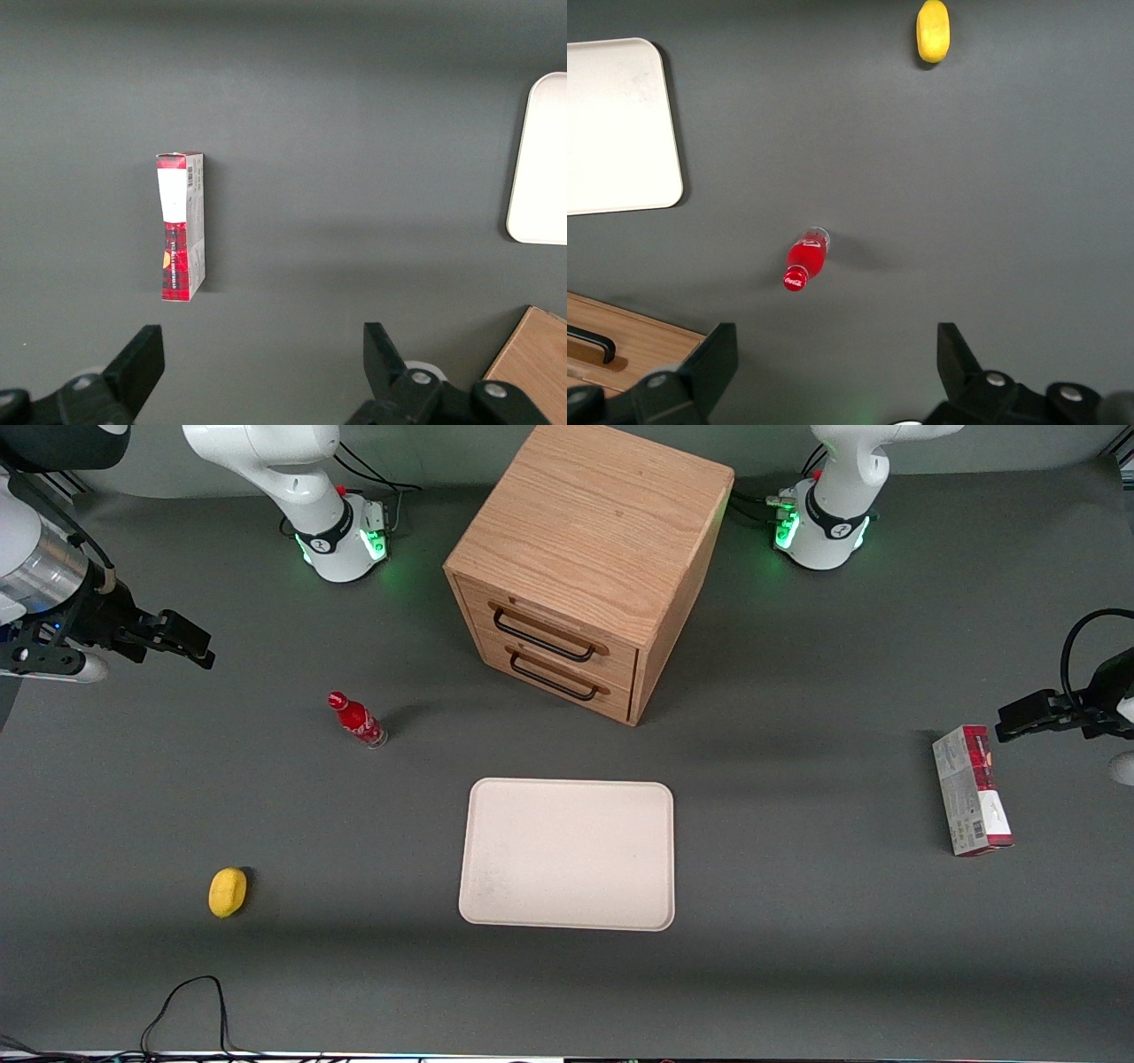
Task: Open upper drawer
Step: 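Move the right gripper toward the upper drawer's black handle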
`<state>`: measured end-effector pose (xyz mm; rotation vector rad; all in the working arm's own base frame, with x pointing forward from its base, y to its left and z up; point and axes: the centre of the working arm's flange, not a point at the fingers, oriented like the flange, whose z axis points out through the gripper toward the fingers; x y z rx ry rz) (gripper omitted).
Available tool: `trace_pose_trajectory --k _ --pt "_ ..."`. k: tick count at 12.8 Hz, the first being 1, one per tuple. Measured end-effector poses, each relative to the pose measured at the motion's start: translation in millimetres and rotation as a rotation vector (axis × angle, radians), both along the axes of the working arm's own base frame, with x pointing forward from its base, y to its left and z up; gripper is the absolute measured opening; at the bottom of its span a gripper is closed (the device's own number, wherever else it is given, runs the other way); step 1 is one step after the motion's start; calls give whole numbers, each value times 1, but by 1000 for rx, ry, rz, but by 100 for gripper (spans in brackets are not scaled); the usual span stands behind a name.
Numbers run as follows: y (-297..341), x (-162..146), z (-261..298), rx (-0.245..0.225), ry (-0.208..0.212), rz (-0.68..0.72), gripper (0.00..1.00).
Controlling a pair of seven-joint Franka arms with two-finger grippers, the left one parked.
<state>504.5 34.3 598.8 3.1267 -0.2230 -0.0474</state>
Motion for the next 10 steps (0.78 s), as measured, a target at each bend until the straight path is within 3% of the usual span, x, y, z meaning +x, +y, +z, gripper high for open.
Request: trace_pose_trajectory --k 6,10 --pt "11 11 5 4 -12 48 100" --pt "89 19 11 13 -28 195 100"
